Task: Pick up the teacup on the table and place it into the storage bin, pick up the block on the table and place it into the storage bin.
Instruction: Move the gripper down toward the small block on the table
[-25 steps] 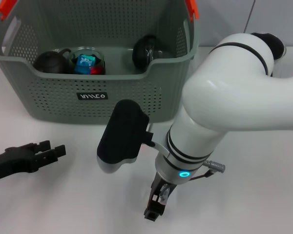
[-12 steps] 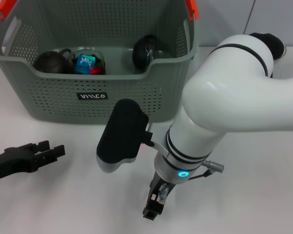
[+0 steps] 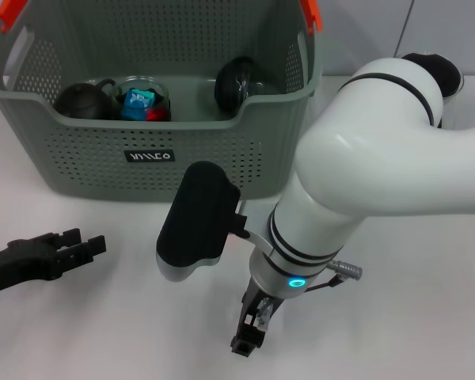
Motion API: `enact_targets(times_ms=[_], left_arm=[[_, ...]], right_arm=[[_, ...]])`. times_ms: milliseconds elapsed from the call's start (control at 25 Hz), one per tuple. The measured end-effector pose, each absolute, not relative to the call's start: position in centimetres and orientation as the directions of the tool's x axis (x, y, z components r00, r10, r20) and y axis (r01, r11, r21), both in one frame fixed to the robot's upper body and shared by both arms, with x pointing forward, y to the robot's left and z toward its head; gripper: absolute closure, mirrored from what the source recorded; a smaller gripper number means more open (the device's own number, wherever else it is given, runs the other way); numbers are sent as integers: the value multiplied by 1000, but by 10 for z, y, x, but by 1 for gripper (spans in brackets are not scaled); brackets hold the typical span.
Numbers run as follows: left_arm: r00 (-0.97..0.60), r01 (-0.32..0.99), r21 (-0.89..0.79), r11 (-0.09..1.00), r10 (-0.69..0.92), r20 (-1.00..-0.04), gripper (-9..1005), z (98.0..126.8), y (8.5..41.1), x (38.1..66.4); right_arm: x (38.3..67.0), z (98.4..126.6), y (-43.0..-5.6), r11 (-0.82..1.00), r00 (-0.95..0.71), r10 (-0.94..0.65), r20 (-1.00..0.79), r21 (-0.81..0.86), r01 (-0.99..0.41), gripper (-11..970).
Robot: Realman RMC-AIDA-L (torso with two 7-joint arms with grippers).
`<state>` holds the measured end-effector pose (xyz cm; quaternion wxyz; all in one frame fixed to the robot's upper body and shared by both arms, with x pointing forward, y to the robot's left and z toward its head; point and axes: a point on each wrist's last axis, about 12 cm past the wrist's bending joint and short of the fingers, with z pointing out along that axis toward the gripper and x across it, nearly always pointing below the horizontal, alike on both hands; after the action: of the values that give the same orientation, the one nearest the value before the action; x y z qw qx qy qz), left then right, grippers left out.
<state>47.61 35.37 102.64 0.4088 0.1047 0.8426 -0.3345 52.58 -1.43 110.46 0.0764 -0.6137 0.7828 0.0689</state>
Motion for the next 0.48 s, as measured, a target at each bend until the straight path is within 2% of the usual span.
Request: enact_targets(times_ms=[480], left_arm=[[-645, 449, -479, 755, -98, -758, 360, 1026, 354, 476]], right_arm=[[525, 1104, -15, 223, -221, -956, -191, 14, -975, 435]])
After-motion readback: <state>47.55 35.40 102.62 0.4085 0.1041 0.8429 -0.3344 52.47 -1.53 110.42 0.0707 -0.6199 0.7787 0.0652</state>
